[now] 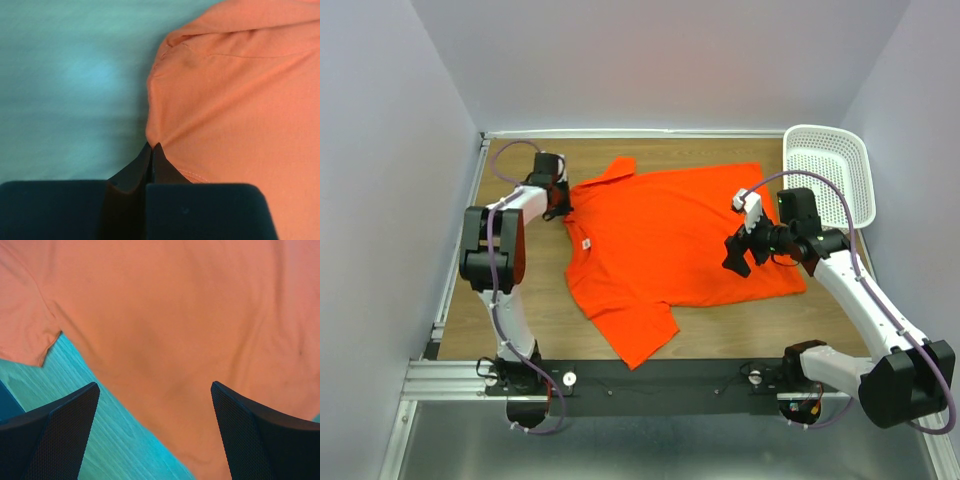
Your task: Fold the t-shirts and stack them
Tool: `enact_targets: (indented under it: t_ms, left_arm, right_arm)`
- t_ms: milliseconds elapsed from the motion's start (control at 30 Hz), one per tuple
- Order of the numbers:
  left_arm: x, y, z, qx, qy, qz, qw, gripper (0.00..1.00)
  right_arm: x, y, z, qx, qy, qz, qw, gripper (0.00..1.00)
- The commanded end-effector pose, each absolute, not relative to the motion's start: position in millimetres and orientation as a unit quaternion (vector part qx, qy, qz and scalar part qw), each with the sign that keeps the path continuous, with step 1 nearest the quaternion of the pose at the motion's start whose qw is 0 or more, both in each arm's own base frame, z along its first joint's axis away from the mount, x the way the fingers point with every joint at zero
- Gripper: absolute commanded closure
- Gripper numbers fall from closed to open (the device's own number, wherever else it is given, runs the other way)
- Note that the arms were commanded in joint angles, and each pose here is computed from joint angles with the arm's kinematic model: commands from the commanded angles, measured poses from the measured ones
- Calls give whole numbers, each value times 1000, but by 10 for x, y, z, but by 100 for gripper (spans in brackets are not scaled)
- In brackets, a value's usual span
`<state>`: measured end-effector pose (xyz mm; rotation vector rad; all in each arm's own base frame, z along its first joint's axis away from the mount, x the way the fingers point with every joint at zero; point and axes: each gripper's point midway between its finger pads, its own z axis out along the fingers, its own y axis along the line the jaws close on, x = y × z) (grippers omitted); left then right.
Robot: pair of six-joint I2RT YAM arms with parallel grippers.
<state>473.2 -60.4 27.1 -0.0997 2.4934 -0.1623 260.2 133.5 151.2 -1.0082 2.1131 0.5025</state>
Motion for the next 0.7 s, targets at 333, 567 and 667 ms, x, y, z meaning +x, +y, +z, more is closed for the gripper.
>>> enact_targets:
  t_ms: [333,567,667]
  left_arm:
    - [4166,436,808,-161,922,11,351,47]
    - [4562,-214,1659,-5,877,-5,480,41]
    - [4873,-654,1575,114,871,22,478,42]
  right_arm:
    - [2672,1311,1479,-394,823,188,363,0]
    - [2824,1385,1439,-400,824,202,346,0]
    - [2919,1433,1423,-401,825,212,338,0]
